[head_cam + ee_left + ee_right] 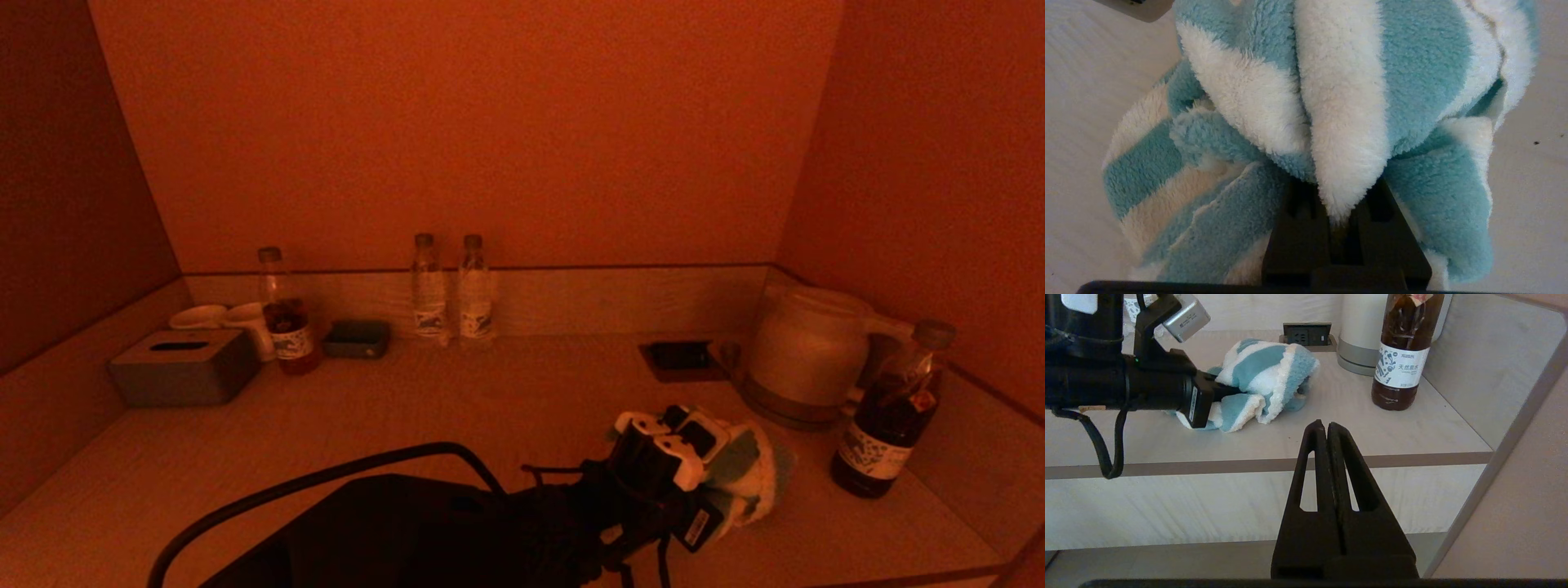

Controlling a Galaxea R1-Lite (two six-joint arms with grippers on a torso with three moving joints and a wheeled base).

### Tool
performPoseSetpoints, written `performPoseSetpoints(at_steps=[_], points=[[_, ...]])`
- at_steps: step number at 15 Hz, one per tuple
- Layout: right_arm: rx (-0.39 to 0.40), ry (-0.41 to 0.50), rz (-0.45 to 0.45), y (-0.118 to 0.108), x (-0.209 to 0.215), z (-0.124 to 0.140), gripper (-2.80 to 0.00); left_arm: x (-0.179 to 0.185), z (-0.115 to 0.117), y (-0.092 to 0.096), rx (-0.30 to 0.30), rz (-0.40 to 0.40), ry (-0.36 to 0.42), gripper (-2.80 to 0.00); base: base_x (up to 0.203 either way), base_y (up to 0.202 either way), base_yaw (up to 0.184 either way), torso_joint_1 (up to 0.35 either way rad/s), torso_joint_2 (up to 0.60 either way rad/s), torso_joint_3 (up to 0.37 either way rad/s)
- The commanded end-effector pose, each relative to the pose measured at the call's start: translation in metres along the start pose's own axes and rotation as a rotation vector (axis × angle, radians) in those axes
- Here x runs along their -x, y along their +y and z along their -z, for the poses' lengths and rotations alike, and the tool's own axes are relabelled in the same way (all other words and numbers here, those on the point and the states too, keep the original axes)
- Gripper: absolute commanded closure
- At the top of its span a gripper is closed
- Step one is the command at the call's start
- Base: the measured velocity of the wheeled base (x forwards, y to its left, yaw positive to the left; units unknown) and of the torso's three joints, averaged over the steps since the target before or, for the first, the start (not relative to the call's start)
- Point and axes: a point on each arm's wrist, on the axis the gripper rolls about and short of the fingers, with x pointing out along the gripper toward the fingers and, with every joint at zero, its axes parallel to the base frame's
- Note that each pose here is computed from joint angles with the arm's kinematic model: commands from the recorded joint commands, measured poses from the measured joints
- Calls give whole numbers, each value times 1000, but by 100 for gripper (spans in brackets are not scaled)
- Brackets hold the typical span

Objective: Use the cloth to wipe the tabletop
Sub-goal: Sweep the stains on the table

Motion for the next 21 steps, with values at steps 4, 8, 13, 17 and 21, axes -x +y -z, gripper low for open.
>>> performPoseSetpoints(at_steps=[4, 8, 13, 17, 21], points=[[0, 1, 0, 0, 0, 0, 0, -2, 10, 0, -29, -11, 51, 0, 0, 0, 0, 0, 0, 0], [0, 1, 0, 0, 0, 0, 0, -4, 16, 3, -35, -65, 78, 0, 0, 0, 0, 0, 0, 0], [0, 1, 0, 0, 0, 0, 0, -3, 21, 11, -75, -178, 132, 0, 0, 0, 0, 0, 0, 0], [0, 1, 0, 0, 0, 0, 0, 1, 22, 22, -76, -255, 160, 0, 0, 0, 0, 0, 0, 0], [0, 1, 0, 0, 0, 0, 0, 9, 30, 42, -75, -344, 222, 0, 0, 0, 0, 0, 0, 0]])
